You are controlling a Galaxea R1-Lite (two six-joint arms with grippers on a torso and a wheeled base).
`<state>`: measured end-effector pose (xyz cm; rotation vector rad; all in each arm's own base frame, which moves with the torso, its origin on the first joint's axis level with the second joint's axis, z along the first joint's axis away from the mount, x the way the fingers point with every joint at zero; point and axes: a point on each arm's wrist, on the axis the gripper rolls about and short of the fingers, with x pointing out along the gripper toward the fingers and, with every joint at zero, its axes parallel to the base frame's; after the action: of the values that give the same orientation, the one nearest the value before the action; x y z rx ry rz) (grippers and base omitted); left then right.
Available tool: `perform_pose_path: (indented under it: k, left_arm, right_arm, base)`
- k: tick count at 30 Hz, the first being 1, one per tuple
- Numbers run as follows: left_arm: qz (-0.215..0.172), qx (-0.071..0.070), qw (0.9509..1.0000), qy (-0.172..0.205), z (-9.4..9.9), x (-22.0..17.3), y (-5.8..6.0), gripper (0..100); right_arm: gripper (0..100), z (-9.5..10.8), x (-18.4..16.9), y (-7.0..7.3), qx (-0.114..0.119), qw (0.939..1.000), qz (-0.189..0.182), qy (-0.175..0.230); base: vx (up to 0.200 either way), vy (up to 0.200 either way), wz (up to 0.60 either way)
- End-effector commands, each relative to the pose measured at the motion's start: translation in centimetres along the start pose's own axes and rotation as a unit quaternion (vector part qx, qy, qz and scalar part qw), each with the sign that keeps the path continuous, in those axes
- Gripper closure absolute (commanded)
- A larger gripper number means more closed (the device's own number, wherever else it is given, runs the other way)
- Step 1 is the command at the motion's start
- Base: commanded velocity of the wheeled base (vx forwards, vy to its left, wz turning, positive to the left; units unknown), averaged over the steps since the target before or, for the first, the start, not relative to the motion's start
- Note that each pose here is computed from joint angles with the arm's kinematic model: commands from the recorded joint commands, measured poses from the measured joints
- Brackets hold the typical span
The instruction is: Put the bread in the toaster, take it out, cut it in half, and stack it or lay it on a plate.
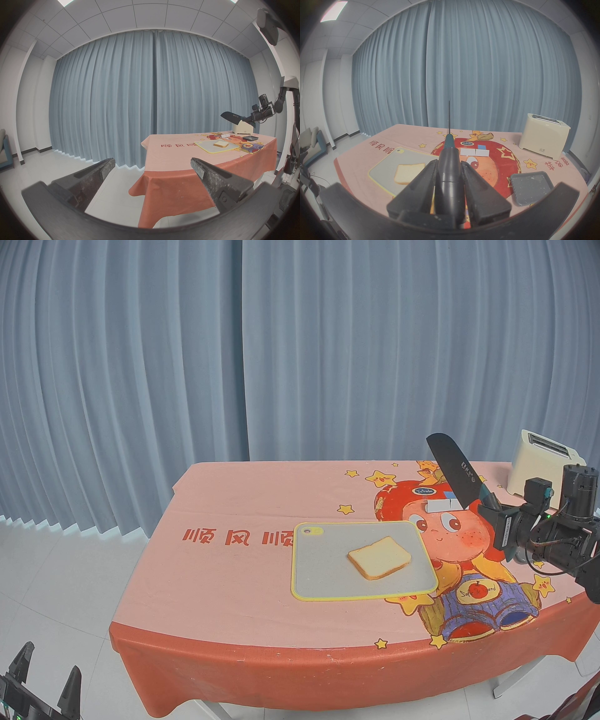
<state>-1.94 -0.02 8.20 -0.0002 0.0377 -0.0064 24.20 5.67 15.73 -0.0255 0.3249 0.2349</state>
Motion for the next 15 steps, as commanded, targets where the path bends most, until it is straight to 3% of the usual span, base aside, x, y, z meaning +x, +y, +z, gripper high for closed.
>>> perform_pose_path:
  k: [1,15]
  left_arm:
    - [0.000,0.000,1.0000,0.009,-0.5,0.1,0.0,0]
    - [0.000,0.000,1.0000,0.009,-0.5,0.1,0.0,0]
  right_arm:
    - [100,0.2,-0.6,0.4,-0.002,0.9999,0.008,-0.008]
    - [100,0.5,0.8,4.1,-0.028,0.9968,0.075,-0.004]
  base:
    - [0.000,0.000,0.00]
    - [0.000,0.000,0.00]
